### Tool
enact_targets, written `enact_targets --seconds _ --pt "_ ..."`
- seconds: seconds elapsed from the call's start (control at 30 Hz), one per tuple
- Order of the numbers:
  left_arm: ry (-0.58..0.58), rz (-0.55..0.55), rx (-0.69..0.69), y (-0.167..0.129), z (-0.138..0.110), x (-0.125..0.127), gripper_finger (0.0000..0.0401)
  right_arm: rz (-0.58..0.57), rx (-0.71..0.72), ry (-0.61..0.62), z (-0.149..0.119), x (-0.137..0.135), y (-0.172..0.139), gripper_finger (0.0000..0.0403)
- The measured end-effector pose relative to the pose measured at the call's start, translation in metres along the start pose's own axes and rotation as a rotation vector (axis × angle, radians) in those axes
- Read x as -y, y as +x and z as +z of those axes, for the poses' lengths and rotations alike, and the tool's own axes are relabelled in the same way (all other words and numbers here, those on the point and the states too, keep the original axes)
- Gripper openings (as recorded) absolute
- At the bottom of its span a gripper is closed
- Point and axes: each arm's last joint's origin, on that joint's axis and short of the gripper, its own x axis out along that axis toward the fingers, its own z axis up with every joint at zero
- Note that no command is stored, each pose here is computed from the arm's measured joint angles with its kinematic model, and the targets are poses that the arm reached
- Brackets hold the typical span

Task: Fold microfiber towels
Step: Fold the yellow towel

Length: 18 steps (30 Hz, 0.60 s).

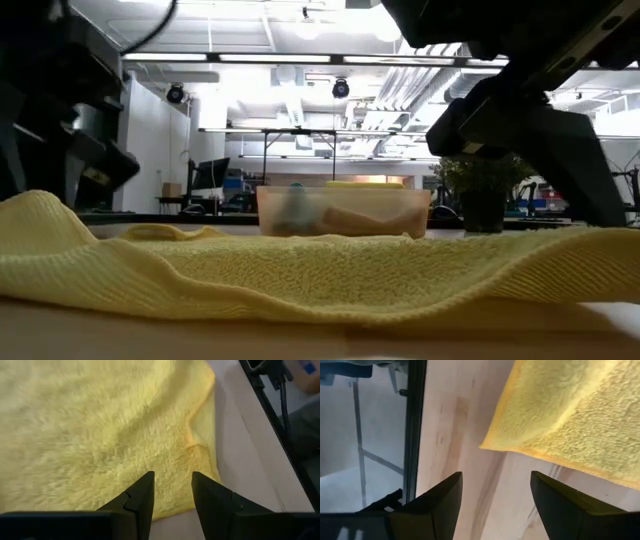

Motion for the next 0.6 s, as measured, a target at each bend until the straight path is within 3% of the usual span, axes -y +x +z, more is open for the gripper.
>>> enact_targets --seconds 0.13,0.37,0.6 --pt "-0.032 -0.052 0.002 0.009 0.003 -0.008 0.0120 -0.004 0.003 0.005 0.001 0.002 -0.001 0.0227" --pt "-0.014 0.007 0.032 0.023 0.005 -0.012 0.0114 -0.039 0.015 0.056 0.001 0.003 -0.001 0.0227" --pt "0.078 0.032 0.000 0.043 0.007 -0.005 0.0043 -0.045 0.021 0.076 0.001 0.003 -0.001 0.0227"
